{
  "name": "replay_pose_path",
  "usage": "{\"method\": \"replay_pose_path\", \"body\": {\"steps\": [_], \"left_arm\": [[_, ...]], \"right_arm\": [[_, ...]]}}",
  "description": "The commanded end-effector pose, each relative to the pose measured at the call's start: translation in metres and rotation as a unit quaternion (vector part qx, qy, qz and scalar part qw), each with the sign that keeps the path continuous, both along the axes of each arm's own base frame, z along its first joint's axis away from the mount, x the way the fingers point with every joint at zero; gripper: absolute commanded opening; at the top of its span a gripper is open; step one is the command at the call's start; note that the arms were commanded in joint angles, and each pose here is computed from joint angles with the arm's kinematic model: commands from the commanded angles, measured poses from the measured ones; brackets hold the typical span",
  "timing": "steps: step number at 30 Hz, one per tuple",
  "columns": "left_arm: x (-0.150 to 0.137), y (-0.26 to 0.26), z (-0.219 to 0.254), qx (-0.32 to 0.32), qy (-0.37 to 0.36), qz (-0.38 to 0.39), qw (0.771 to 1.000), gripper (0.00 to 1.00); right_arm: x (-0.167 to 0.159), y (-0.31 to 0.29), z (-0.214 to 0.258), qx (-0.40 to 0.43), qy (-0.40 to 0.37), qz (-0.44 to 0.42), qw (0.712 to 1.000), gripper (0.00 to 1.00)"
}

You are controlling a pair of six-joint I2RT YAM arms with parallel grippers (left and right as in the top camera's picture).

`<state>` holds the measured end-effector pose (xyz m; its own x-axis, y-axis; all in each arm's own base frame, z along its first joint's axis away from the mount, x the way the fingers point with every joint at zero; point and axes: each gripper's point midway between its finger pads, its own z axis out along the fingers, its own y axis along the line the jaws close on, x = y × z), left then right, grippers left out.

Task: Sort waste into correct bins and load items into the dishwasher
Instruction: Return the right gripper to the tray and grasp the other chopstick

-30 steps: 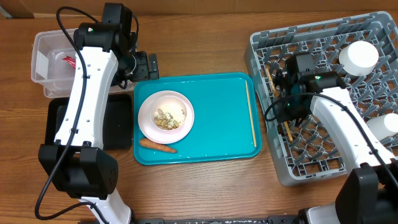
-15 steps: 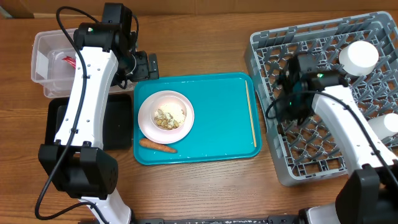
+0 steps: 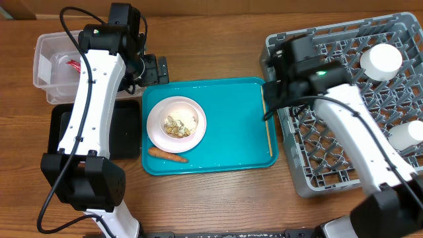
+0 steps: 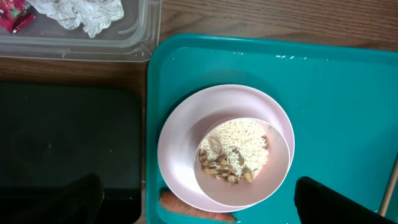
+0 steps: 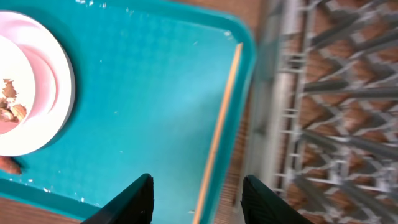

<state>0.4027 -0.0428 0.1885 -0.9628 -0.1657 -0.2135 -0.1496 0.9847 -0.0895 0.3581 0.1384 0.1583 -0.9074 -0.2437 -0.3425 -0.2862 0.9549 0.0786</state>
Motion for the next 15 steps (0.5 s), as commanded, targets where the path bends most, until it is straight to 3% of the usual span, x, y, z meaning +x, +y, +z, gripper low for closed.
{"method": "replay_pose_path", "body": {"steps": [1, 15], "left_arm": [[0.004, -0.005, 0.003, -0.007, -0.007, -0.003, 1.000, 1.00], [0.003, -0.005, 0.003, -0.007, -0.005, -0.003, 1.000, 1.00]], "right_arm": [[-0.004, -0.001, -0.042, -0.037, 0.043, -0.051, 0.997, 0.48], [-0.009, 0.004, -0.128, -0.075, 0.124, -0.152, 0.978, 0.46]]}}
